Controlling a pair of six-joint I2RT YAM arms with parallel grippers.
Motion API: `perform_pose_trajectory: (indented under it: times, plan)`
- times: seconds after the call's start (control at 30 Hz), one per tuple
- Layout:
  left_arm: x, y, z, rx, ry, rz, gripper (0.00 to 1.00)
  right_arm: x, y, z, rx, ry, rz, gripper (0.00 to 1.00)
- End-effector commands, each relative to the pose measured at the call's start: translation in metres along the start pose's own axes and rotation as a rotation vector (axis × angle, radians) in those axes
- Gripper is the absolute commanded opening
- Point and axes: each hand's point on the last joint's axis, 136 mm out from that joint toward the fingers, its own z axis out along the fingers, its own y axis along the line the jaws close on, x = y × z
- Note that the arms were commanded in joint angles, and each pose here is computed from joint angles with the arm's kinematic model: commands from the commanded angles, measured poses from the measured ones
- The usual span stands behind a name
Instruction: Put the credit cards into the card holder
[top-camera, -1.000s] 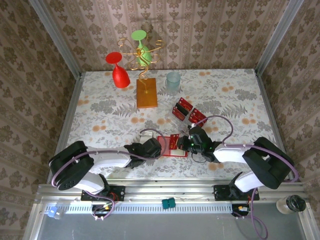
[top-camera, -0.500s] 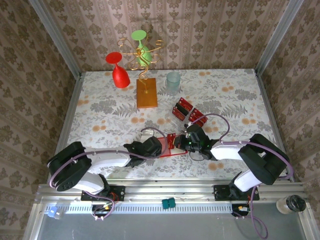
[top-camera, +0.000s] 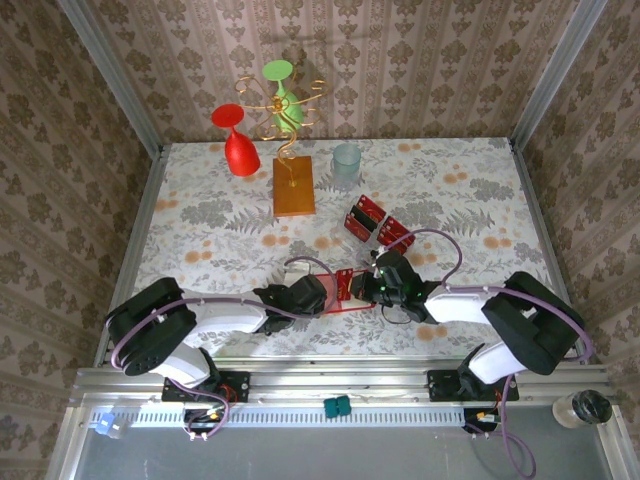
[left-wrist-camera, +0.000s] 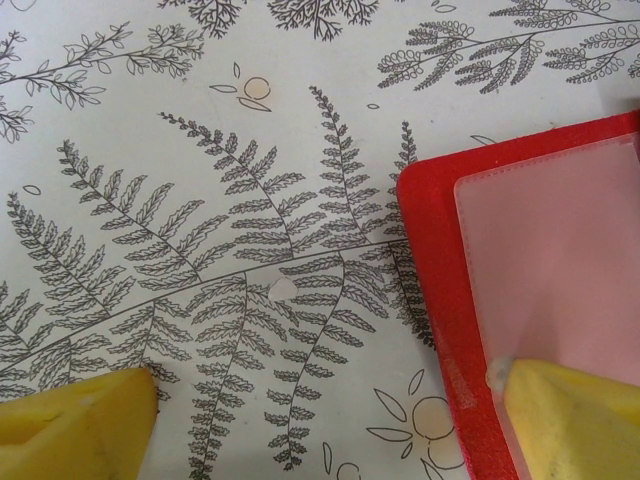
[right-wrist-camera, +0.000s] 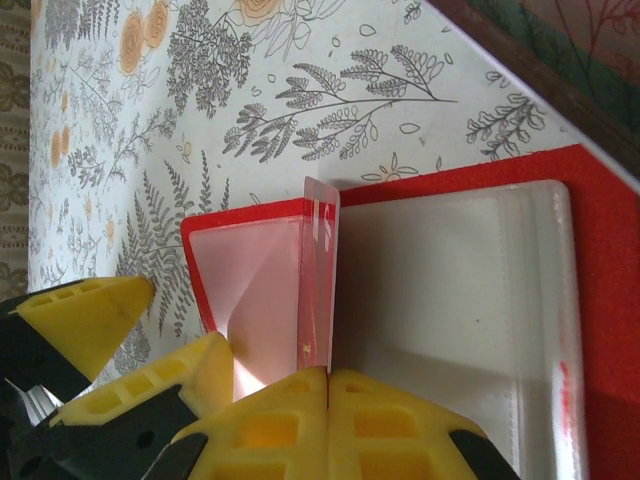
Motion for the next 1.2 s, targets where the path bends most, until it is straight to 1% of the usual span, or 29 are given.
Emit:
perform_pose_trajectory:
  times: [0.0, 0.7, 1.17]
  plan:
    - [0.018, 0.006, 0.006, -0.018, 0.047, 0.009, 0.91, 0.013, -0.011, -0.004, 0.033, 0.039, -0.027, 0.00]
    - [0.018, 0.009, 0.006, -0.032, 0.043, 0.002, 0.92, 0.031, -0.024, -0.004, 0.046, 0.140, -0.008, 0.00]
    - [0.016, 0.008, 0.006, -0.030, 0.042, 0.007, 0.92, 0.028, -0.033, -0.006, 0.057, 0.205, 0.004, 0.00]
